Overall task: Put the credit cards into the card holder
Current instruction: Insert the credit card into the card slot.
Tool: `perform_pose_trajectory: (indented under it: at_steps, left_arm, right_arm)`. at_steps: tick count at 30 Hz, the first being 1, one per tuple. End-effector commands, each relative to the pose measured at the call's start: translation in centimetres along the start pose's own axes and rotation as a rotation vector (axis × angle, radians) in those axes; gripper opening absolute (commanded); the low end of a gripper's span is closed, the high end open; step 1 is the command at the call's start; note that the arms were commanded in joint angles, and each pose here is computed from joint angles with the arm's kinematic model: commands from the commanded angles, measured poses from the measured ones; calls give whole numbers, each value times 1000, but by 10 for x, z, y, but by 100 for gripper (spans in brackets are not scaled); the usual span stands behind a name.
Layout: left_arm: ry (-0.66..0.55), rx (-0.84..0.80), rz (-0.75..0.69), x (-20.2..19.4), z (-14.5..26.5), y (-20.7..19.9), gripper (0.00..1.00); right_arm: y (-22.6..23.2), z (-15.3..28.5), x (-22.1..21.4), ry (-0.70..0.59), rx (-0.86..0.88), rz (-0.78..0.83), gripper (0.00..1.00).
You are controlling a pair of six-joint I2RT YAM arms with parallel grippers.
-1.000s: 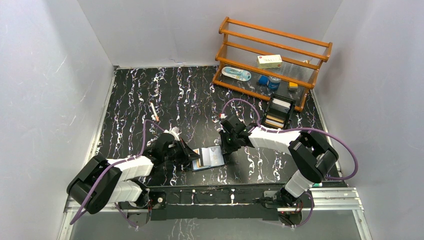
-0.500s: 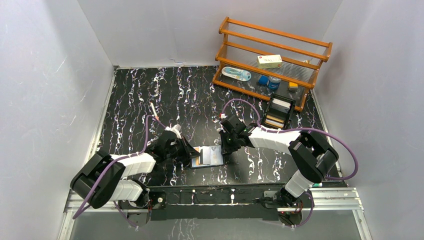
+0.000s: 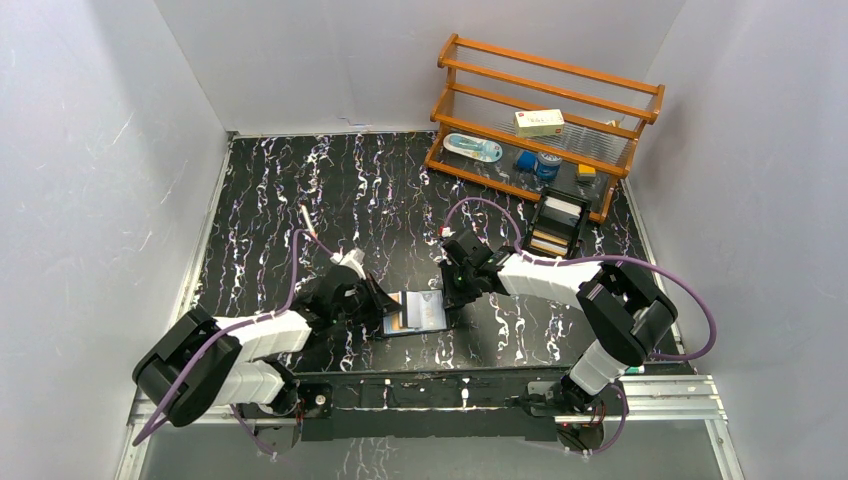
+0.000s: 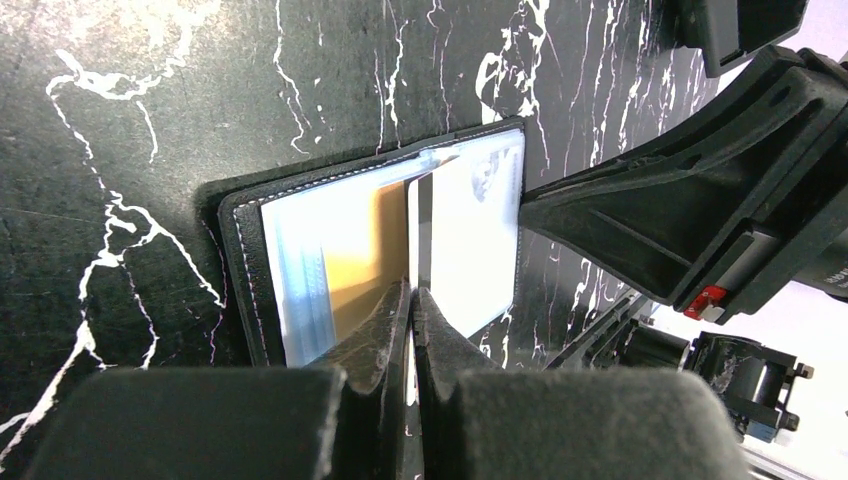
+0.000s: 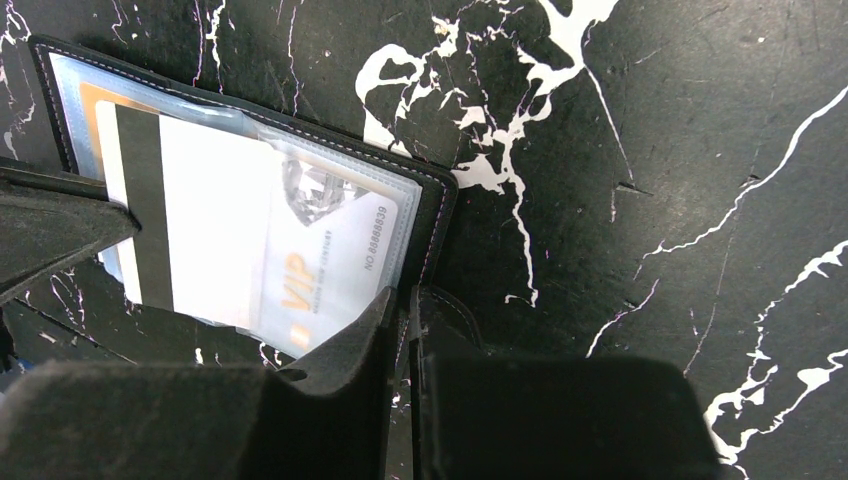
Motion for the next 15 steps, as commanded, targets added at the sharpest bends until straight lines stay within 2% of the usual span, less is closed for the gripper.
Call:
perform_pose_trajectory:
  at_steps: [1,12,15]
  left_arm:
    - [-34,19,-16,-1,-2,0,0]
    - [-11,10,-6,-8,-17,-7,0]
    - [-4,-17,-9,-5,-18,-16,4]
  right_arm:
    - [-7,-18,-17,53,-5,-12,17]
    - [-4,-19,-19,51,32,-72,19]
    - [-3,-18,-20,45,44,-89,19]
Point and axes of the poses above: each gripper's point midway between its finger pads, its own z axis back along the fingers, its own y axis along the line the jaws close on, x = y × z, the point moved 8 cm from there along z, back along the fingers, and after that the axes turned 15 degrees about -z, right-handed, at the moved point
